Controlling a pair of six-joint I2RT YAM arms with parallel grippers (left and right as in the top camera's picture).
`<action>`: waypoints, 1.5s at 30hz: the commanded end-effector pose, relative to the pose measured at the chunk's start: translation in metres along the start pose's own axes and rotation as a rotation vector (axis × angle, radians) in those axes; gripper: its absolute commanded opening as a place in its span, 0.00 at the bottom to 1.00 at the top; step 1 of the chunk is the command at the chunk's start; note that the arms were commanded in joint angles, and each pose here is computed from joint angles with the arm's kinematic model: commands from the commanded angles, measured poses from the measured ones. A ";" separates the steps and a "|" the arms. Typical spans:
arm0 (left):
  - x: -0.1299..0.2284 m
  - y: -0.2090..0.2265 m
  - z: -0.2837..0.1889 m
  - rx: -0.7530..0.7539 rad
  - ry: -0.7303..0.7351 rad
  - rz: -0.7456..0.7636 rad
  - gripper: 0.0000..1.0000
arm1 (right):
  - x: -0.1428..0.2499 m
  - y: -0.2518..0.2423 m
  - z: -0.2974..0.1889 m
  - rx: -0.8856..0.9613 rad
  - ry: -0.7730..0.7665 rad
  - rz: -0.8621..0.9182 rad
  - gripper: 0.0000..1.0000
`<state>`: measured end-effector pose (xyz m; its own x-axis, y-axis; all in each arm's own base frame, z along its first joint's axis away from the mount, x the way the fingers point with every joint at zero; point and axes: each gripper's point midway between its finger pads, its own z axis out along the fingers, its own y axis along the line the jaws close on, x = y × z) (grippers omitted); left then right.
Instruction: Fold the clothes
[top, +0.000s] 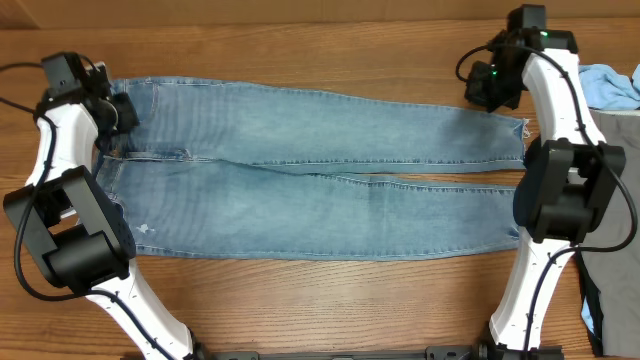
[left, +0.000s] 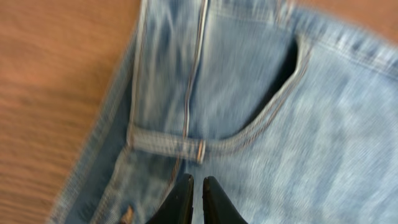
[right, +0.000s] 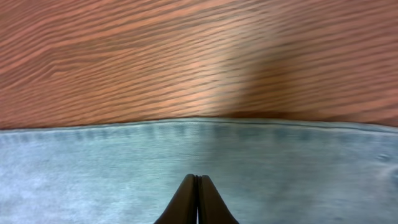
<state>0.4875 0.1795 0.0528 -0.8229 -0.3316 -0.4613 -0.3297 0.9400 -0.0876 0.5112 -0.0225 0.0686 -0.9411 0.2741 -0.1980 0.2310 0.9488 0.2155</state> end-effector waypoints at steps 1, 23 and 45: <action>0.003 0.015 -0.004 -0.089 -0.006 -0.036 0.11 | 0.001 0.013 -0.005 -0.020 -0.007 -0.028 0.04; 0.014 0.056 -0.059 0.081 0.070 -0.189 0.39 | 0.026 -0.007 -0.056 0.101 0.034 -0.004 0.04; 0.102 -0.024 -0.150 0.117 0.401 -0.183 0.04 | 0.122 -0.026 -0.200 0.081 0.053 0.194 0.04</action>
<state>0.3505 0.1276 0.1543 -0.8628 -0.4923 -0.1147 -0.4525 0.8534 -0.2588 0.3661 -0.0489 0.1793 -0.9117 0.4093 0.0343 0.4101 0.9025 0.1318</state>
